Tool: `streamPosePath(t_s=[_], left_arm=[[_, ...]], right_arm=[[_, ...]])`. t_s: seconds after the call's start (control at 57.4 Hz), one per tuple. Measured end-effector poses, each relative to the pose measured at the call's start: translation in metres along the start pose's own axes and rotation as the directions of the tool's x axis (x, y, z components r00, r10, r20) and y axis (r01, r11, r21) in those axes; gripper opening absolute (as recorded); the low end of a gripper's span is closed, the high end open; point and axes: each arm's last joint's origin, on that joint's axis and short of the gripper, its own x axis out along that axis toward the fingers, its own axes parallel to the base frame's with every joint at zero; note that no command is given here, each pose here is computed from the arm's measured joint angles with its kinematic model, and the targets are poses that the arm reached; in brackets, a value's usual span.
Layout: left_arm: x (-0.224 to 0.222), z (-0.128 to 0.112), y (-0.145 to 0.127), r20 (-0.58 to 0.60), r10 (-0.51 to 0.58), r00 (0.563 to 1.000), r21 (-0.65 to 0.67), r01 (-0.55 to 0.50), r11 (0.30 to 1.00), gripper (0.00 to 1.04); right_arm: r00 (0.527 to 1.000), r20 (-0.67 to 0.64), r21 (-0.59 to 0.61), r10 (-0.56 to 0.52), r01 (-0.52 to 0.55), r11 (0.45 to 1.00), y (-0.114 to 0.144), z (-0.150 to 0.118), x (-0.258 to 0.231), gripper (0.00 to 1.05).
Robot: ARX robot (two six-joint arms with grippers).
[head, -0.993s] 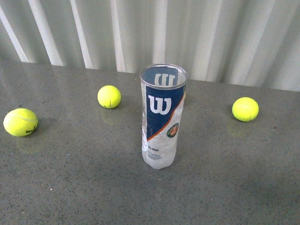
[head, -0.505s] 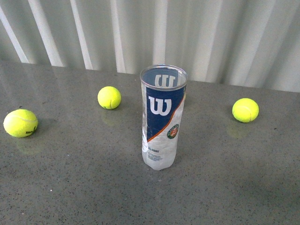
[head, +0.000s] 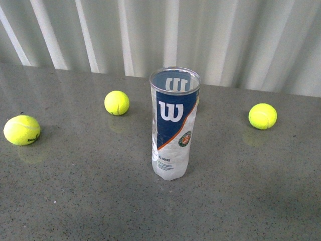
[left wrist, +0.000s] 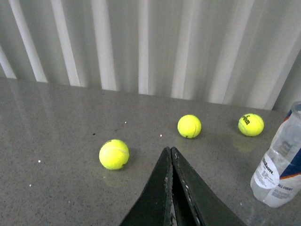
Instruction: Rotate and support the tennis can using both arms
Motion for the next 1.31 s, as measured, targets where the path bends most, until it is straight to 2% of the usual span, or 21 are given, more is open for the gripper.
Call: streamPosePath(t_s=[0.314,0.383,0.575,0.732,1.062,1.306], left_arm=[[-0.007,0.001,0.0,0.017,0.002,1.0,0.0,-0.002,1.0,0.04],[-0.015,-0.004,0.0,-0.019,0.002,1.0,0.0,-0.002,1.0,0.04],[-0.018,-0.002,0.0,0.008,0.002,1.0,0.0,-0.002,1.0,0.04],[-0.018,-0.002,0.0,0.008,0.002,1.0,0.0,-0.002,1.0,0.41],[-0.018,-0.002,0.0,0.008,0.002,1.0,0.0,-0.002,1.0,0.98],[-0.018,-0.002,0.0,0.008,0.002,1.0,0.0,-0.002,1.0,0.98]], right_arm=[[1.0,0.0,0.0,0.0,0.0,1.0,0.0,0.0,0.0,0.98],[1.0,0.0,0.0,0.0,0.0,1.0,0.0,0.0,0.0,0.98],[1.0,0.0,0.0,0.0,0.0,1.0,0.0,0.0,0.0,0.98],[1.0,0.0,0.0,0.0,0.0,1.0,0.0,0.0,0.0,0.98],[1.0,0.0,0.0,0.0,0.0,1.0,0.0,0.0,0.0,0.98],[1.0,0.0,0.0,0.0,0.0,1.0,0.0,0.0,0.0,0.98]])
